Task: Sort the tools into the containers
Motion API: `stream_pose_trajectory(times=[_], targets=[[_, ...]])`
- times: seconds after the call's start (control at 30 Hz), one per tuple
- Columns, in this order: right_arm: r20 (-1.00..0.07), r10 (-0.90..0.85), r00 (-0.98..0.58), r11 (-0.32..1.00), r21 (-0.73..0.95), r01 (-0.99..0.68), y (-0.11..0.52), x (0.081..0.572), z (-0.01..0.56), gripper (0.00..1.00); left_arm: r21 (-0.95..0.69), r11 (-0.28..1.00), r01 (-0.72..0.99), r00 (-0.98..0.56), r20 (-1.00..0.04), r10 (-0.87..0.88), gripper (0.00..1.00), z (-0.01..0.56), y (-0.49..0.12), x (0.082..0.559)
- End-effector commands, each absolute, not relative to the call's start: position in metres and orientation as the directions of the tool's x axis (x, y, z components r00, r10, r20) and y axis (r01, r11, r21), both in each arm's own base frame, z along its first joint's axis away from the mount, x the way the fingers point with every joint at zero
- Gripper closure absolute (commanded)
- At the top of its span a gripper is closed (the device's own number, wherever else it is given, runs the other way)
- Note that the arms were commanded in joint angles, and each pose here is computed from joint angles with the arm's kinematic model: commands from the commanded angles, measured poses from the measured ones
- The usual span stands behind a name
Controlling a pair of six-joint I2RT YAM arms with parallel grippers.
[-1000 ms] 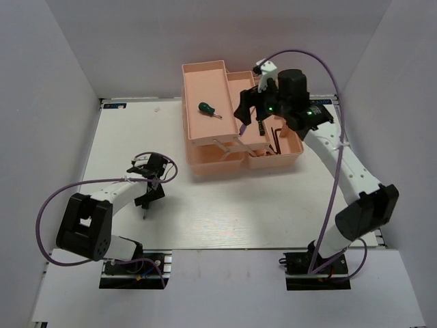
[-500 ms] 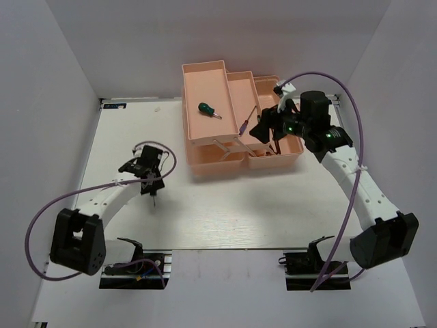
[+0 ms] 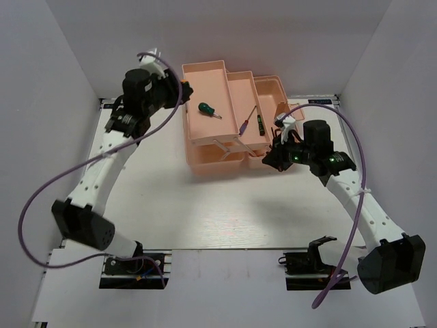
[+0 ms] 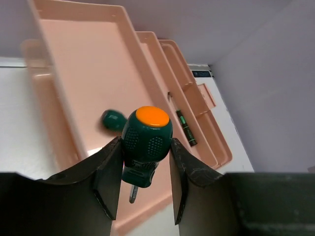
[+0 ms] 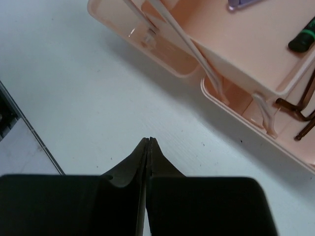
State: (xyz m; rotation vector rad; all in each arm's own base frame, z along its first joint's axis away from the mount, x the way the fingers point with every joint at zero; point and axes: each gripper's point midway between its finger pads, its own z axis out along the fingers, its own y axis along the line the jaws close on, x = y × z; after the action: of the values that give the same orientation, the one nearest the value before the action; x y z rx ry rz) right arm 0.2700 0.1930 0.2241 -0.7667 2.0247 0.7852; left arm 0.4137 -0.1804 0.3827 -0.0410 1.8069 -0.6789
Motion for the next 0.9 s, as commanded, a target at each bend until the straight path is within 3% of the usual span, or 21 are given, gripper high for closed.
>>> stream_pose_trajectory(times=[0.0, 0.1, 0.13, 0.17, 0.2, 0.23, 0.37, 0.53, 0.63, 0.73, 0.8, 0.87], targets=[[-0.86, -0.235, -0.453, 0.627, 0.222, -0.747, 0.186, 0.265, 0.228, 1.0, -0.486, 0.74, 0.465, -0.415, -0.858, -0.303, 1.0, 0.378, -0.226, 0.433], [-0.85, -0.252, -0.462, 0.603, 0.235, -0.762, 0.187, 0.257, 0.217, 1.0, -0.495, 0.735, 0.463, -0.451, -0.845, -0.285, 1.0, 0.363, -0.241, 0.456], [-0.86, -0.275, -0.429, 0.579, 0.208, -0.788, 0.187, 0.255, 0.216, 0.75, -0.495, 0.741, 0.453, -0.455, -0.844, -0.286, 0.99, 0.36, -0.241, 0.46], [-0.878, -0.298, -0.374, 0.477, 0.202, -0.855, 0.197, 0.242, 0.218, 0.61, -0.498, 0.748, 0.439, -0.477, -0.834, -0.276, 0.93, 0.345, -0.247, 0.466], [-0.89, -0.327, -0.317, 0.421, 0.163, -0.892, 0.199, 0.237, 0.216, 0.49, -0.497, 0.758, 0.422, -0.482, -0.832, -0.276, 0.83, 0.342, -0.245, 0.47], [-0.898, -0.331, -0.289, 0.36, 0.163, -0.919, 0.204, 0.229, 0.216, 0.32, -0.498, 0.76, 0.417, -0.492, -0.827, -0.272, 0.63, 0.338, -0.246, 0.472], [-0.935, -0.337, -0.111, 0.187, 0.05, -0.981, 0.215, 0.219, 0.217, 0.25, -0.499, 0.758, 0.421, -0.499, -0.825, -0.266, 0.33, 0.333, -0.254, 0.479], [-0.937, -0.323, 0.135, -0.01, -0.14, -0.99, 0.237, 0.229, 0.22, 0.25, -0.492, 0.745, 0.449, -0.465, -0.841, -0.276, 0.23, 0.359, -0.261, 0.484], [-0.918, -0.306, 0.253, -0.119, -0.227, -0.967, 0.26, 0.233, 0.215, 0.24, -0.486, 0.732, 0.478, -0.43, -0.856, -0.288, 0.21, 0.391, -0.257, 0.469], [-0.888, -0.343, 0.305, -0.114, -0.283, -0.952, 0.276, 0.253, 0.212, 0.25, -0.439, 0.766, 0.47, -0.359, -0.888, -0.288, 0.21, 0.425, -0.234, 0.439], [-0.878, -0.366, 0.307, -0.135, -0.276, -0.952, 0.293, 0.256, 0.203, 0.28, -0.423, 0.812, 0.402, -0.368, -0.887, -0.279, 0.32, 0.406, -0.214, 0.421], [-0.838, -0.429, 0.337, -0.127, -0.313, -0.941, 0.306, 0.267, 0.193, 0.28, -0.409, 0.834, 0.371, -0.297, -0.903, -0.311, 0.41, 0.426, -0.185, 0.378]])
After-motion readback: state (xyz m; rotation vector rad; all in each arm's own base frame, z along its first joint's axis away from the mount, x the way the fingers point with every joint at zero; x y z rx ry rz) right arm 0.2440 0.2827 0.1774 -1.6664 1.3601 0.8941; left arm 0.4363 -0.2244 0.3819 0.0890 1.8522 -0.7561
